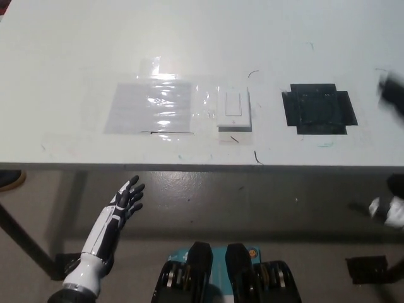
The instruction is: A white switch is kept at the centre of the table close to the robot and the robot uses its right hand to press it to turn it on
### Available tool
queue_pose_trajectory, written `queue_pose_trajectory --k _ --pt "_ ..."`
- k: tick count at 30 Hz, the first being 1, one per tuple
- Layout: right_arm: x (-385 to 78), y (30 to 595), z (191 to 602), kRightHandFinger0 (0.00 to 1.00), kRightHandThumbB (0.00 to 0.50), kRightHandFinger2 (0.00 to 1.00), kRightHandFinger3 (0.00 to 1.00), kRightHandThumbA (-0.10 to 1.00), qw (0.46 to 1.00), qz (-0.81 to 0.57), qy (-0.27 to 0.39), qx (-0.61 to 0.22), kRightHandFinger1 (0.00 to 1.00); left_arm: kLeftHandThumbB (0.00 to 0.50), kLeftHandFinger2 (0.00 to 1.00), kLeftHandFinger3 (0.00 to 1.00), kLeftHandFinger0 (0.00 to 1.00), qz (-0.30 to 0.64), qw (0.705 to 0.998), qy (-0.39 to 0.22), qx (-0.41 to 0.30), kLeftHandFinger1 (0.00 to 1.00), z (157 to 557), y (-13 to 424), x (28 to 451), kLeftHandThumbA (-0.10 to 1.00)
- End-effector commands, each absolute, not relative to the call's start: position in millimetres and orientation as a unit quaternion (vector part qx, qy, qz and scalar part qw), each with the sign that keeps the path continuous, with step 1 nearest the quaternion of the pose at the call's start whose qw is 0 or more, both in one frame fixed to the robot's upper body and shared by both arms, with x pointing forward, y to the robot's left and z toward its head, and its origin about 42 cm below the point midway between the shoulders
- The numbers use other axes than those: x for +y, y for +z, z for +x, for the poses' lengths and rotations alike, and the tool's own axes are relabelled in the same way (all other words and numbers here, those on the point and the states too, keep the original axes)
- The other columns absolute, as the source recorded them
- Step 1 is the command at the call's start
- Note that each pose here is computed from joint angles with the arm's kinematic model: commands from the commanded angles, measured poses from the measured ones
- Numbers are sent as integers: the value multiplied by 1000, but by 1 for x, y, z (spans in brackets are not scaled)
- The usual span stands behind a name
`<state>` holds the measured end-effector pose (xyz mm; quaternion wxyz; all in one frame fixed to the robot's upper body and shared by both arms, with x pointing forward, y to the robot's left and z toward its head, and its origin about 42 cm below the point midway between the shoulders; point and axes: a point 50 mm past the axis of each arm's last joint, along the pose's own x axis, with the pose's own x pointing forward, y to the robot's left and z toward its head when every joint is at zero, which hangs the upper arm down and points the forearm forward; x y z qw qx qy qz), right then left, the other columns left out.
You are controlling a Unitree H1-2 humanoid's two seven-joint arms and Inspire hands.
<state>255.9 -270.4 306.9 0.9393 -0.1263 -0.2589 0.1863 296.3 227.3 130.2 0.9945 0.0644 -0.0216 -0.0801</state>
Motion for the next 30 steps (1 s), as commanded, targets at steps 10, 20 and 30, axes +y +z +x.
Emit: queue_pose_trajectory --k 10,20,30 --pt "-236 133 256 1000 0 1000 1000 921 988 -11 19 -152 1000 30 1000 1000 1000 53 994 -96 -13 1000 265 120 229 1000" --pt "-238 90 251 1000 7 1000 1000 893 998 16 15 -62 1000 25 1000 1000 1000 55 994 -99 -3 1000 256 112 229 1000" --pt "-239 82 249 1000 15 1000 1000 871 998 12 29 -53 1000 12 1000 1000 1000 54 994 -100 6 1000 251 110 231 1000"
